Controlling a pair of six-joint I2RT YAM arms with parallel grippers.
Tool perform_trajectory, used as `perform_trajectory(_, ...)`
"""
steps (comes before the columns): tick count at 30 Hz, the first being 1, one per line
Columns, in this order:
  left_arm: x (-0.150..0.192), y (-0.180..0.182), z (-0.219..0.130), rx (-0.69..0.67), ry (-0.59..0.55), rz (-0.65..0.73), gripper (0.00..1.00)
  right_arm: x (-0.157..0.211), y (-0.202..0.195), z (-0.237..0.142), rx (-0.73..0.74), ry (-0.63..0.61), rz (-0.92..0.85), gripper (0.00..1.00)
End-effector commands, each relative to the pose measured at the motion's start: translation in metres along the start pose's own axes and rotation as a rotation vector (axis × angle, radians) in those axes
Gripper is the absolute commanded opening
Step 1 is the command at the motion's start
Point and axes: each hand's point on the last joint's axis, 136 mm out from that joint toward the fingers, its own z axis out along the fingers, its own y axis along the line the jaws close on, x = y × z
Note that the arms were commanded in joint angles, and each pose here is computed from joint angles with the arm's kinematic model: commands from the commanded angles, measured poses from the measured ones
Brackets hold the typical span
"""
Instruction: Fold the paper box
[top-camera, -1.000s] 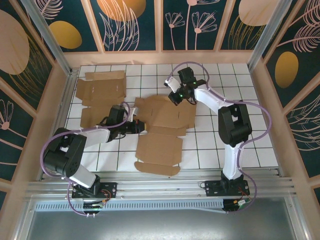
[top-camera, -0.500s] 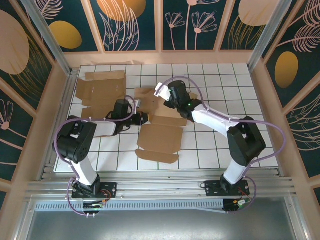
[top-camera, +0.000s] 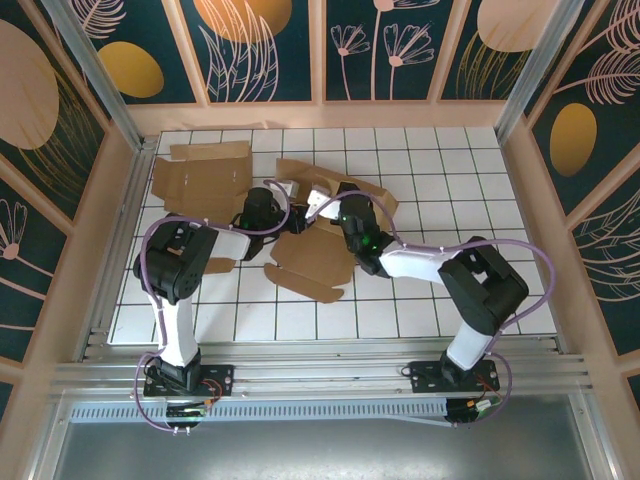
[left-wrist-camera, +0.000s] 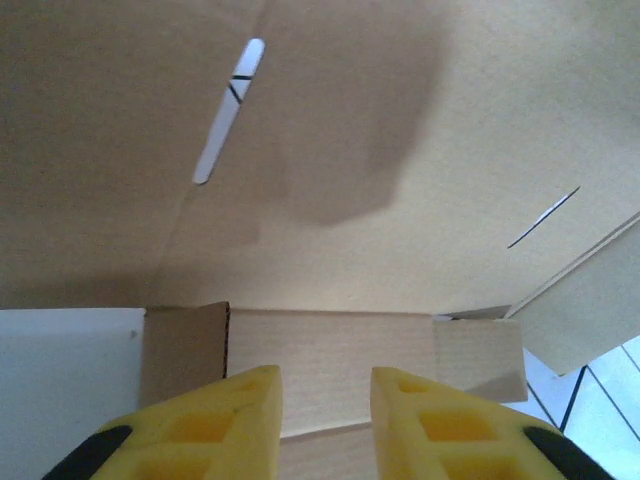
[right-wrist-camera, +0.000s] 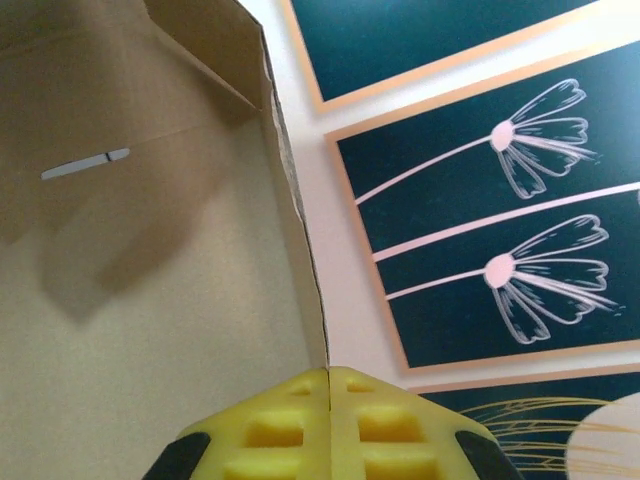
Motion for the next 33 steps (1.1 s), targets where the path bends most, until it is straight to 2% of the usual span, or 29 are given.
perform_trajectory(1, -0.013, -0.001, -0.002, -0.016, -0.047, 0.043, 0.37, -0.005, -0.033, -0.004, 0.177, -0.012, -0.033, 0.01)
perform_trajectory(6, -0.028, 0.015, -0.031, -0.219, -0.083, 0.166, 0.64, -0.001, -0.036, -0.004, 0.21, -0.01, -0.122, 0.01)
perform_trajectory(8, -0.038, 0.017, -0.051, -0.301, -0.102, 0.23, 0.66, 0.003, -0.035, -0.003, 0.21, -0.005, -0.141, 0.01)
perform_trajectory(13, -0.072, 0.02, -0.095, -0.359, -0.14, 0.335, 0.67, 0.005, -0.031, -0.003, 0.192, -0.011, -0.154, 0.01)
perform_trajectory(17, -0.095, 0.039, -0.098, -0.337, -0.055, 0.478, 0.68, 0.006, -0.024, -0.003, 0.165, -0.019, -0.161, 0.01)
perform_trajectory(19, -0.103, 0.041, -0.09, -0.255, 0.005, 0.576, 0.7, 0.007, -0.02, -0.003, 0.152, -0.02, -0.164, 0.01)
perform_trajectory(20, -0.099, 0.055, -0.08, -0.227, 0.037, 0.584, 0.71, 0.007, -0.019, -0.003, 0.147, -0.022, -0.166, 0.01)
perform_trajectory(23, -0.119, 0.066, -0.066, -0.142, 0.032, 0.605, 0.75, 0.006, -0.015, -0.002, 0.129, -0.034, -0.173, 0.01)
perform_trajectory(29, -0.132, 0.06, -0.029, 0.078, 0.092, 0.65, 0.78, 0.009, -0.009, -0.001, 0.097, -0.041, -0.175, 0.01)
perform_trajectory(33, -0.121, 0.05, -0.015, 0.254, 0.119, 0.641, 0.78, 0.01, -0.005, 0.001, 0.088, -0.04, -0.178, 0.01)
